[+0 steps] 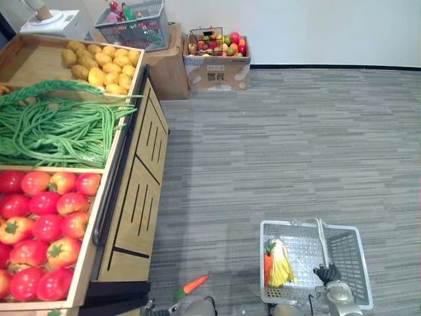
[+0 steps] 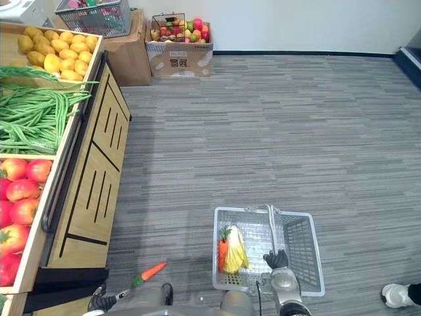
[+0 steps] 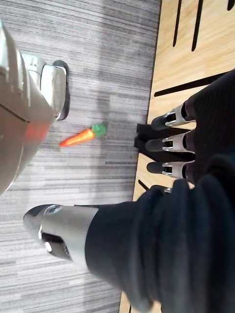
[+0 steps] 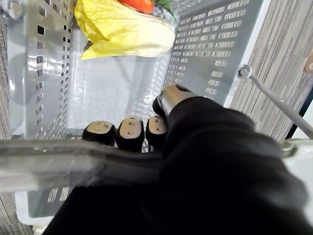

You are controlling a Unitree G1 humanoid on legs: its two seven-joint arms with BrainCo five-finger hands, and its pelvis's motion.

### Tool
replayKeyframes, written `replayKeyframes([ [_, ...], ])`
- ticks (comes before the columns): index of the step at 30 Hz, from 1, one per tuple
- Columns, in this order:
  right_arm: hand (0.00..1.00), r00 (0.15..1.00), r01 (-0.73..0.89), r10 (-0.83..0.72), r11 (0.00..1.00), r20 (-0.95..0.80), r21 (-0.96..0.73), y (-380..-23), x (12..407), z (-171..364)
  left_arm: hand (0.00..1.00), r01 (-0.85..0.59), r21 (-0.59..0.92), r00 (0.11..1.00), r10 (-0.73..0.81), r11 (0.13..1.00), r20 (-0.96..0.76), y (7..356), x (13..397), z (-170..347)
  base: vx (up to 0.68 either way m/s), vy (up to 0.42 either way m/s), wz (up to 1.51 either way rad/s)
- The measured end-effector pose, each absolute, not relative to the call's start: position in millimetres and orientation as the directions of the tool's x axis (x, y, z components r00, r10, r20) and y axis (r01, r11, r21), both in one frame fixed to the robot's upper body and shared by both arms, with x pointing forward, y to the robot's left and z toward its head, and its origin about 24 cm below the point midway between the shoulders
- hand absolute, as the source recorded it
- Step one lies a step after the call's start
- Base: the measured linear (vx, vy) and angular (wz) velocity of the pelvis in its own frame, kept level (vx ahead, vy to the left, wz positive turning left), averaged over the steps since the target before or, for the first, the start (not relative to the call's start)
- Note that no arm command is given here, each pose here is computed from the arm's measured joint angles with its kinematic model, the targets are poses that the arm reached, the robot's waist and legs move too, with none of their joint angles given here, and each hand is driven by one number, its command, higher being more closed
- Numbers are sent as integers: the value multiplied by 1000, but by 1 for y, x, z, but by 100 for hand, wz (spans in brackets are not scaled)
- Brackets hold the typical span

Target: Pick vegetable in the basket

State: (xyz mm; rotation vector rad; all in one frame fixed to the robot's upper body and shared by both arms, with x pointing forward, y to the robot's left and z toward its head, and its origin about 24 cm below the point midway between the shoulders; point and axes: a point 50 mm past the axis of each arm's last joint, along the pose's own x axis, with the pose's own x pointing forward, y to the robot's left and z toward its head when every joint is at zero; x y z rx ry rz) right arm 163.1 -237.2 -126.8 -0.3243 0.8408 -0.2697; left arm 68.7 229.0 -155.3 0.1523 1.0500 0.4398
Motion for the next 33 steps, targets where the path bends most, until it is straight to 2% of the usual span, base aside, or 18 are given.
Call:
replayKeyframes([
  [6,100,640,106,-356,919,-681,-381,-238,158,-128,0,-226,323,442,392,919,-806,222,73,-156,-12,-1,-23],
  [15,100,652,105,-328,932,-683,-348,-227,160,-129,0,-211,308,432,371,928,-822,222,69,-158,-61,-1,-40],
  [18,100,611,147,-335,938,-717,-313,-225,148,-136,0,-221,305,426,373,926,-824,222,68,-158,-6,-14,10],
  [21,100,556,200,-343,939,-757,-279,-225,136,-143,0,-261,298,385,382,918,-840,223,59,-161,57,-73,11],
  [29,100,427,386,-397,893,-812,-234,-235,107,-153,0,-330,268,318,373,905,-871,217,47,-166,61,-48,2],
  [33,100,403,431,-400,876,-823,-215,-234,102,-155,0,-320,256,314,357,912,-880,218,44,-167,-15,15,0],
])
